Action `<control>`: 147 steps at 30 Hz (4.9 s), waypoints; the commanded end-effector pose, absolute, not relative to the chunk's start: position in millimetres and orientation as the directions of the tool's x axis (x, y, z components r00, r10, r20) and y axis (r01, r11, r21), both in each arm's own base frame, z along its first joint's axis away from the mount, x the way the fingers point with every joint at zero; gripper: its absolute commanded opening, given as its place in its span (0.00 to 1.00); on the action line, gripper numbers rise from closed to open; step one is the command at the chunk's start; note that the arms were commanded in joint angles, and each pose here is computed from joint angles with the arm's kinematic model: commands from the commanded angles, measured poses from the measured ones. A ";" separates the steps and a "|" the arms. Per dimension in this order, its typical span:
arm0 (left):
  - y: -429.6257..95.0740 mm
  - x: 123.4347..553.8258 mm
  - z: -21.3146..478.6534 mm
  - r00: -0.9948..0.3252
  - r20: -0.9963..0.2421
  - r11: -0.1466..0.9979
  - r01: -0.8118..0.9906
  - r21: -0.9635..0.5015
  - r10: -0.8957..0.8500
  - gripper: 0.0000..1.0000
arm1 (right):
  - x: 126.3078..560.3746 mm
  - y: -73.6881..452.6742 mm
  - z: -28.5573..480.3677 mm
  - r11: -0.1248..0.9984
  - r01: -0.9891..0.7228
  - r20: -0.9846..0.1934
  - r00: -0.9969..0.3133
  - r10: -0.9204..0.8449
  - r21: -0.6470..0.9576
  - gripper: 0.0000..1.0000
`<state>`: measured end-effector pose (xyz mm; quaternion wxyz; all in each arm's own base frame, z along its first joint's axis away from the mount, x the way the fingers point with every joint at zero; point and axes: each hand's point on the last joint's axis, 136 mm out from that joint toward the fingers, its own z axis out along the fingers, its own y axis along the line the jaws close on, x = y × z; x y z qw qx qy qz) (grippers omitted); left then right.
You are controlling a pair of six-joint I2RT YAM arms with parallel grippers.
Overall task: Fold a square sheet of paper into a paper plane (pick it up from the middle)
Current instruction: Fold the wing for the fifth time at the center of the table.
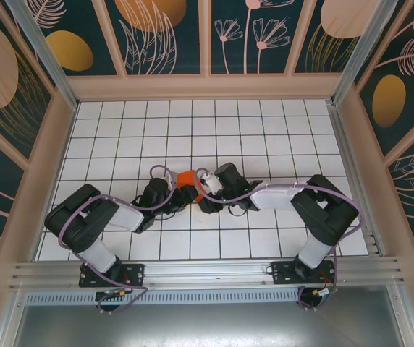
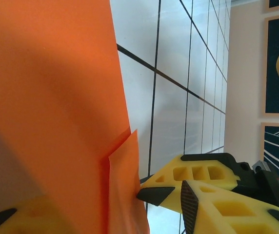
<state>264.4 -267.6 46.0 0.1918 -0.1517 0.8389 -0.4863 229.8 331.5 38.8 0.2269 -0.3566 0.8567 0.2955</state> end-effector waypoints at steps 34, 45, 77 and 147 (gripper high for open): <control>-267.0 270.9 59.8 -0.864 -0.181 0.482 -0.079 -0.872 -0.469 0.34 | 245.1 348.4 29.0 0.477 -0.876 -0.778 -0.251 -0.577 -0.071 0.45; -262.4 272.3 61.1 -0.856 -0.196 0.506 -0.086 -0.858 -0.479 0.29 | 248.6 346.2 17.3 0.487 -0.872 -0.760 -0.279 -0.586 -0.056 0.29; -232.1 257.6 73.4 -0.808 -0.284 0.529 -0.041 -0.848 -0.517 0.38 | 224.2 377.2 46.0 0.418 -0.662 -0.514 -0.748 -0.421 0.622 0.00; -227.7 261.5 35.3 -0.821 -0.258 0.612 -0.135 -0.779 -0.509 0.35 | 200.3 350.5 12.6 0.400 -0.704 -0.431 -0.690 -0.581 0.586 0.04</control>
